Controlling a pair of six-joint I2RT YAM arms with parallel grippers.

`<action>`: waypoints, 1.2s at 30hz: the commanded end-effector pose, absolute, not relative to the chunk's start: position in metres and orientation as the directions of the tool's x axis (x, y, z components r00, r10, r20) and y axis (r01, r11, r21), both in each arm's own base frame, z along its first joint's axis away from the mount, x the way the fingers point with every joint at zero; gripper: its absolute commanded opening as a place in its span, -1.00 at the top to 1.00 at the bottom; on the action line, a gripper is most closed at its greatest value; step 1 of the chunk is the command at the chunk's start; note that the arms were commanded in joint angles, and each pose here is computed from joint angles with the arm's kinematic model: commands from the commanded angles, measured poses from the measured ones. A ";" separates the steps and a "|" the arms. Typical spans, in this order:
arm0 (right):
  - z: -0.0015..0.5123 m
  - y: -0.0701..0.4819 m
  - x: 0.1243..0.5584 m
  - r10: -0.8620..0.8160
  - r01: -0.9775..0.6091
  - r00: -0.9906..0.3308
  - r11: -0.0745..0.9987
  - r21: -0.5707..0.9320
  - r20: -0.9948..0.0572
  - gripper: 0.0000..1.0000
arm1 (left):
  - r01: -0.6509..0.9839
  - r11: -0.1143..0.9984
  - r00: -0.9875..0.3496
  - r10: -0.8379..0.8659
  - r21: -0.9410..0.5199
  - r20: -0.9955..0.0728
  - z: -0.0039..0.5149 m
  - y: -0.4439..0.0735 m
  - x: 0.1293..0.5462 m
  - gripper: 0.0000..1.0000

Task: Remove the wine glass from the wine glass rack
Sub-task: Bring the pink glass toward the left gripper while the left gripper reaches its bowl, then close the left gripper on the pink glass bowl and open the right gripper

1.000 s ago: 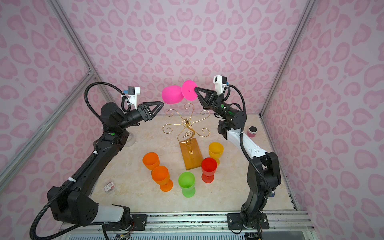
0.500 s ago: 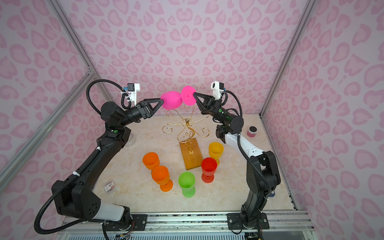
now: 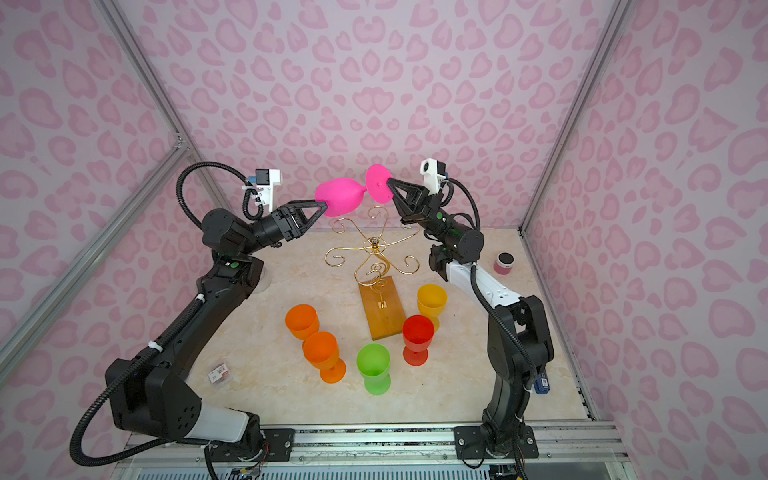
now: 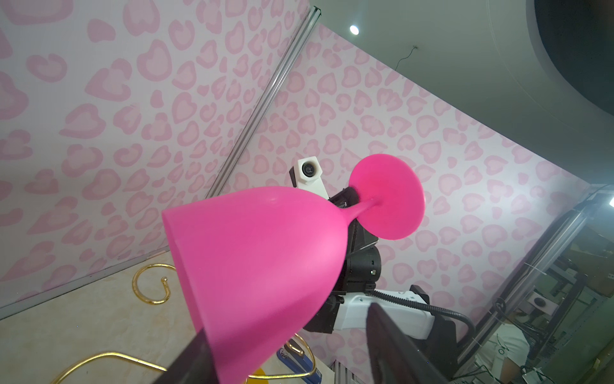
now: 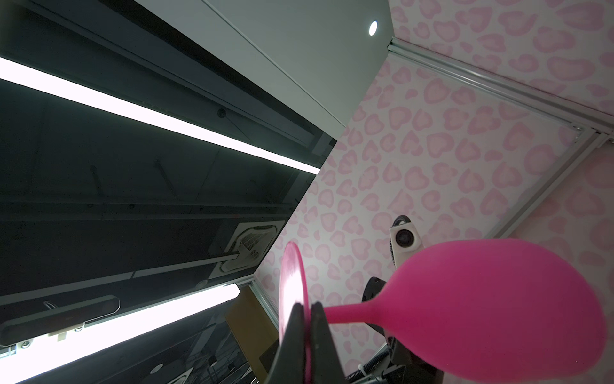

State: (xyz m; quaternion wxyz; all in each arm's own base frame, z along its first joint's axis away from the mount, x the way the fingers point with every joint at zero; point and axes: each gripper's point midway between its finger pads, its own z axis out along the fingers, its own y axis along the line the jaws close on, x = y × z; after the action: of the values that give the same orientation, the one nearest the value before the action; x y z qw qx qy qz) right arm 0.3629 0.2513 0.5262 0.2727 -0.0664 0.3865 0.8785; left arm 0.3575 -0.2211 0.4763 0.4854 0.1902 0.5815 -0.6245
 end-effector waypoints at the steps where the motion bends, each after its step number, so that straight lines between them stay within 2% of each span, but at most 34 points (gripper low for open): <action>1: 0.523 0.249 0.368 0.419 -0.508 -0.856 -0.566 0.649 -0.304 1.00 | 0.874 0.109 -0.406 -0.375 -0.474 -0.833 0.491 -0.222 0.339 -0.19; 9: 0.520 0.241 0.380 0.425 -0.474 -0.870 -0.581 0.661 -0.251 1.00 | 0.881 0.086 -0.402 -0.379 -0.464 -0.833 0.497 -0.224 0.332 0.19; 13: 0.518 0.240 0.383 0.423 -0.467 -0.873 -0.582 0.666 -0.243 1.00 | 0.884 0.073 -0.404 -0.377 -0.461 -0.833 0.500 -0.227 0.327 0.25; 17: 0.516 0.241 0.385 0.418 -0.455 -0.878 -0.585 0.671 -0.232 1.00 | 0.887 0.061 -0.404 -0.375 -0.457 -0.834 0.503 -0.229 0.322 0.48; 23: 0.513 0.239 0.389 0.414 -0.443 -0.883 -0.584 0.680 -0.220 1.00 | 0.889 0.047 -0.408 -0.371 -0.456 -0.834 0.506 -0.232 0.317 0.58; 26: 0.513 0.237 0.389 0.415 -0.444 -0.883 -0.583 0.681 -0.220 0.93 | 0.890 0.042 -0.409 -0.372 -0.455 -0.834 0.508 -0.233 0.316 0.65; 31: 0.518 0.229 0.389 0.429 -0.460 -0.874 -0.577 0.675 -0.229 0.75 | 0.891 0.036 -0.409 -0.372 -0.453 -0.833 0.510 -0.234 0.314 0.96; 36: 0.521 0.219 0.390 0.447 -0.477 -0.863 -0.568 0.671 -0.235 0.59 | 0.894 0.033 -0.404 -0.373 -0.447 -0.836 0.513 -0.233 0.311 0.96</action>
State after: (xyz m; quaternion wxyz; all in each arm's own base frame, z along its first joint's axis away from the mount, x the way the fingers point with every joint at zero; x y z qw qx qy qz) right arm 0.3983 0.2280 0.5122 0.2553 -0.0081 0.4016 0.8795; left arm 0.3136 -0.2364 0.5045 0.4759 0.2473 0.5364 -0.6517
